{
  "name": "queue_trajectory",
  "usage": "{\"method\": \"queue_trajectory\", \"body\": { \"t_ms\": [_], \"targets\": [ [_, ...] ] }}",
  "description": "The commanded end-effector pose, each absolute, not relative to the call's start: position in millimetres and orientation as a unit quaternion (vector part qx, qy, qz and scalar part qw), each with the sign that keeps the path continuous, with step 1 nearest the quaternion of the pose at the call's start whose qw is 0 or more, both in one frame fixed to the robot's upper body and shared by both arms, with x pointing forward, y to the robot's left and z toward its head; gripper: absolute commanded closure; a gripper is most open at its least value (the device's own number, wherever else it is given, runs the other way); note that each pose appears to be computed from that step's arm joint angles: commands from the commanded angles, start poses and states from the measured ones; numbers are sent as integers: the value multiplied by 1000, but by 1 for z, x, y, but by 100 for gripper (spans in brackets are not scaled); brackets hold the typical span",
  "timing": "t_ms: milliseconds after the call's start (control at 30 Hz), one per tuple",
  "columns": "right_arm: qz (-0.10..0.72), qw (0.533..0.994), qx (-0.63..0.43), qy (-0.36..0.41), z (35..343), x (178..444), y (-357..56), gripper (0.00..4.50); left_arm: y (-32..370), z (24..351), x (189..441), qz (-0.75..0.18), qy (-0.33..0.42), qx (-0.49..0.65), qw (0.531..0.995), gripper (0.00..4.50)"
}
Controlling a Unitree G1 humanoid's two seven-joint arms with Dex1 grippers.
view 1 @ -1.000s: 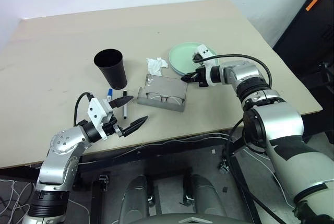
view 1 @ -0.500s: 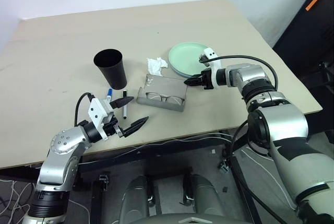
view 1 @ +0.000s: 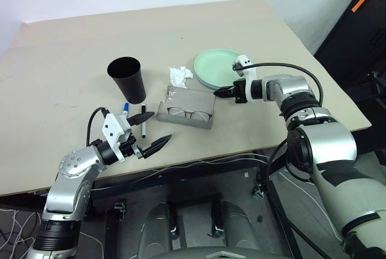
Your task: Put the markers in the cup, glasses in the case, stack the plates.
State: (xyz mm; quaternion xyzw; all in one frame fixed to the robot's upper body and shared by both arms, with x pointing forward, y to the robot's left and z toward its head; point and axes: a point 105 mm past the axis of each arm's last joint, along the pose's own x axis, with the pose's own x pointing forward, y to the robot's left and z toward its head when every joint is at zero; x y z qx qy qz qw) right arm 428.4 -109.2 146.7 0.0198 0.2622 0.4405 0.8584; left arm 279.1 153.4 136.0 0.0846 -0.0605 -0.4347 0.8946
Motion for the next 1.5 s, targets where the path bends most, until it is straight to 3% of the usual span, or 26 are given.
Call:
{"method": "queue_trajectory", "body": {
  "t_ms": [33, 400, 500, 700, 800, 967, 1100, 1200, 1333, 1500],
  "targets": [
    [460, 859, 14, 225, 167, 431, -100, 446, 154, 142, 278, -436, -78, 89, 892, 0],
    [468, 860, -13, 204, 177, 432, -104, 446, 154, 143, 280, -433, -80, 90, 893, 0],
    [473, 853, -7, 219, 172, 429, -103, 392, 153, 144, 280, -434, -80, 89, 893, 0],
    [494, 845, 10, 203, 184, 427, -98, 186, 157, 143, 280, -432, -80, 90, 894, 0],
    [494, 850, 13, 181, 191, 430, -95, 186, 158, 143, 280, -432, -80, 91, 894, 0],
    [514, 850, 59, 101, 236, 434, -74, 186, 160, 144, 281, -430, -82, 93, 894, 0],
    [453, 888, 27, 69, 241, 450, -61, 186, 158, 145, 282, -430, -83, 94, 894, 0],
    [432, 899, -2, 74, 234, 455, -45, 129, 155, 147, 283, -430, -85, 95, 894, 0],
    [422, 903, -9, 77, 230, 455, -22, 2, 156, 149, 282, -426, -87, 96, 895, 0],
    [388, 918, -10, 79, 227, 458, -1, 2, 158, 150, 280, -420, -87, 98, 898, 0]
  ]
}}
